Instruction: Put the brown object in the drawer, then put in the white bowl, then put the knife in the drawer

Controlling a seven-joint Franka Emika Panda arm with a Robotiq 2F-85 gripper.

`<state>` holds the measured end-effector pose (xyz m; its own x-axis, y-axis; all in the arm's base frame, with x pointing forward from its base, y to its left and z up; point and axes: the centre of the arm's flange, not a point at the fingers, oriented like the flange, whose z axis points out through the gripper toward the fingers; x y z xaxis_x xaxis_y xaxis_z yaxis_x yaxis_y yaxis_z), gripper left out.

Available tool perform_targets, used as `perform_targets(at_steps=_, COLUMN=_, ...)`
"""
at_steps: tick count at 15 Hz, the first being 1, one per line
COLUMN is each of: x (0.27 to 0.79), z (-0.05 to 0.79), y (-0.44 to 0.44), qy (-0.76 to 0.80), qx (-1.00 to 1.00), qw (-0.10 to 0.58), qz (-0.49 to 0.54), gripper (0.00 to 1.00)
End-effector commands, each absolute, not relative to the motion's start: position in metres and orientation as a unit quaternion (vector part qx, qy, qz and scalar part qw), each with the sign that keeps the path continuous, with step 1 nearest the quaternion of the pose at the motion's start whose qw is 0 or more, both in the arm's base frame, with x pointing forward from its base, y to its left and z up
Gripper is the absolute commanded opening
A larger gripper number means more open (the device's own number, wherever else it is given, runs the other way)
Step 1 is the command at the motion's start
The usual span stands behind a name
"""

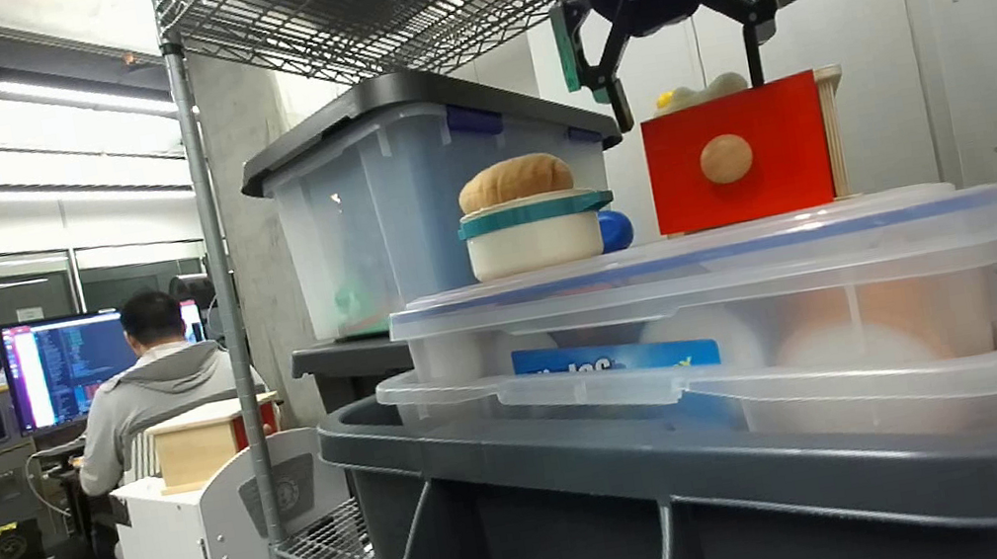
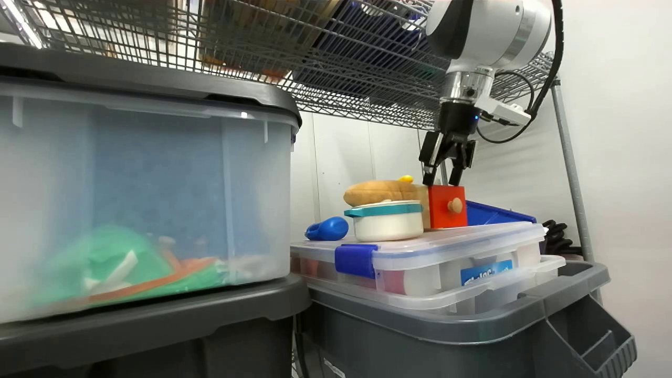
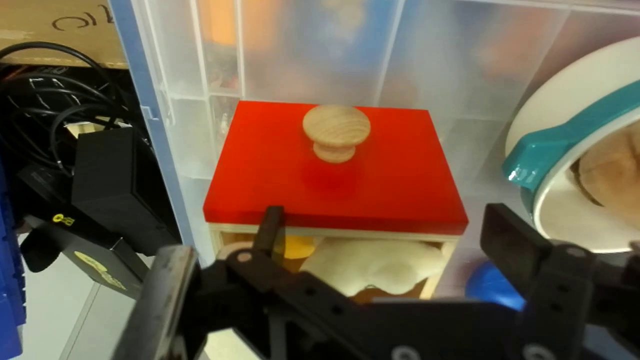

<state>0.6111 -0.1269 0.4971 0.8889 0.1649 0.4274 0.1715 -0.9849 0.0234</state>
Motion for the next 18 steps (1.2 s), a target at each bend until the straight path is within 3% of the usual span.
perform_targets(at_steps=1, x=0.625, z=0.502, y=-0.127, qy=-0.086, qx=-0.972, qw=0.020, qz=-0.220, gripper=1.00)
perform_targets(at_steps=18, x=0.634, z=0.510, y=-0.123, qy=-0.093, qx=-0.969, qw=0.018, qz=-0.227, gripper=1.00)
